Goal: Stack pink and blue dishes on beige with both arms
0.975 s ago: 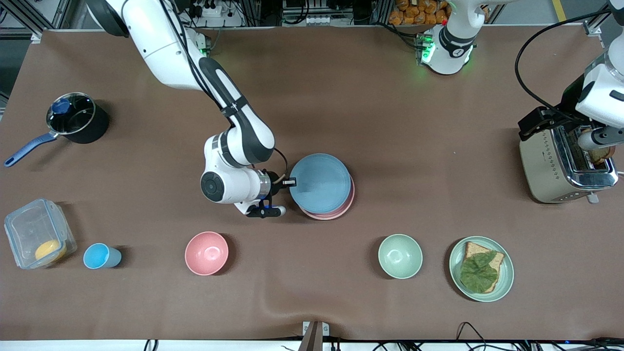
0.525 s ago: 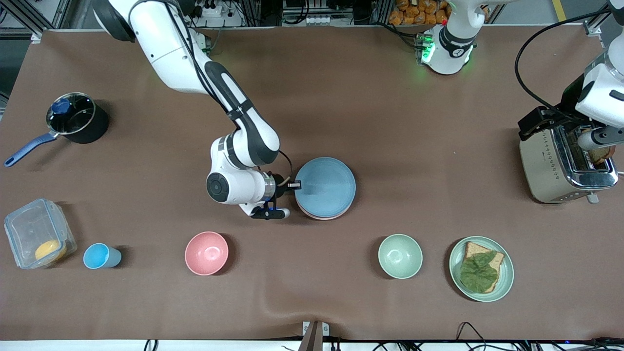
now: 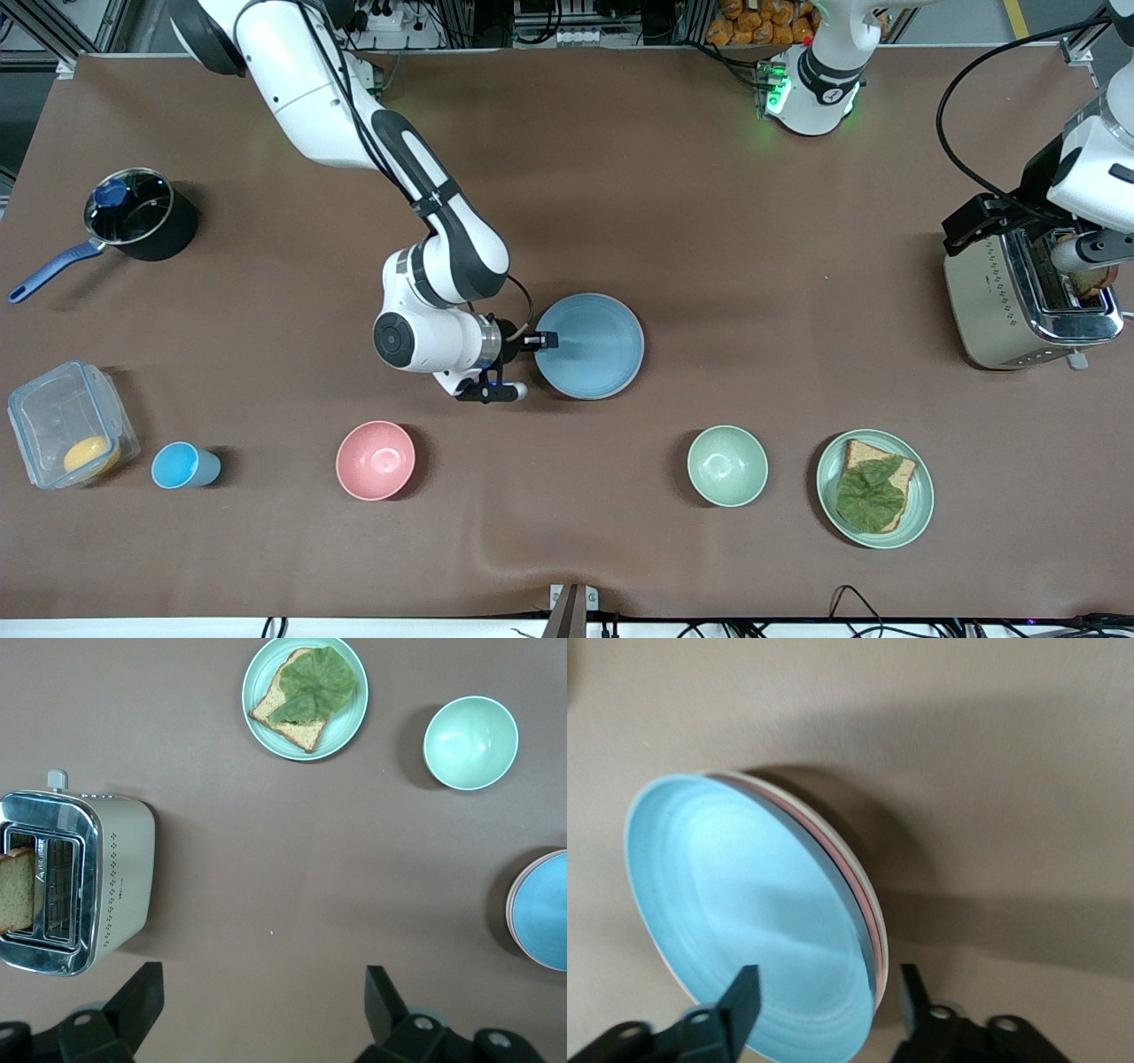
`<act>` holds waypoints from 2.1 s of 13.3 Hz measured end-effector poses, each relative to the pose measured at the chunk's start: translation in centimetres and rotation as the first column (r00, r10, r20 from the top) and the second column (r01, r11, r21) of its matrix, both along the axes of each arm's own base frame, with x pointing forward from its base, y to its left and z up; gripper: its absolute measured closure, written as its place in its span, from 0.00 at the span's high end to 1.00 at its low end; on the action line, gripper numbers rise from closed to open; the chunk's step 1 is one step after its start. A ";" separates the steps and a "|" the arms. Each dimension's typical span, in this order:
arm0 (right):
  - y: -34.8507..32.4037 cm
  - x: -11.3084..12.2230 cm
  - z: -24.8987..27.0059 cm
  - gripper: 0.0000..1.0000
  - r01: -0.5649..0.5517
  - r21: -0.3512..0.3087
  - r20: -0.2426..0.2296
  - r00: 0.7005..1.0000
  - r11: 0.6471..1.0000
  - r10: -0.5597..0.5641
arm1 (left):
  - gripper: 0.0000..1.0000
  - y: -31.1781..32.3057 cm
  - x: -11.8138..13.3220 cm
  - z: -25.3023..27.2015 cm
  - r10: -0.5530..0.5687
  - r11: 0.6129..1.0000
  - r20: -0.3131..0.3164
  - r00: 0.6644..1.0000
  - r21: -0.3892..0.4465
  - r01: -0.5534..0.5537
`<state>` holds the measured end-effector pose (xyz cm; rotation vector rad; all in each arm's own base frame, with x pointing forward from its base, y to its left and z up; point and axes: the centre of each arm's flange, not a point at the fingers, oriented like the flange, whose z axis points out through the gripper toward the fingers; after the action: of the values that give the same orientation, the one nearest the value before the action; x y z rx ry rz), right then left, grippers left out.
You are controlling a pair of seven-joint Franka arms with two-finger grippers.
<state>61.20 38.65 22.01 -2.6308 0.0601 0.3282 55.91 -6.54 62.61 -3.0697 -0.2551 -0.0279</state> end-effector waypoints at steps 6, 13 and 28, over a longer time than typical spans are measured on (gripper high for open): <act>-9.8 4.0 2.4 1.00 0.030 -0.026 -0.106 0.994 0.999 -0.033 | 1.00 -0.1 0.0 0.0 -0.002 1.000 -0.002 1.000 0.000 0.002; -30.3 6.3 8.4 1.00 -0.027 -0.158 -0.173 0.985 0.987 -0.001 | 1.00 0.0 -0.5 0.2 0.002 1.000 -0.028 1.000 0.004 -0.002; -39.0 -4.7 38.1 1.00 0.022 -0.466 0.125 0.991 0.884 0.042 | 1.00 0.0 -1.0 1.5 0.002 1.000 -0.009 1.000 0.000 -0.002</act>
<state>56.52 -0.38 60.12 -3.1283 0.0917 0.1524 54.88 -6.54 64.16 -3.0687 -0.2579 -0.0141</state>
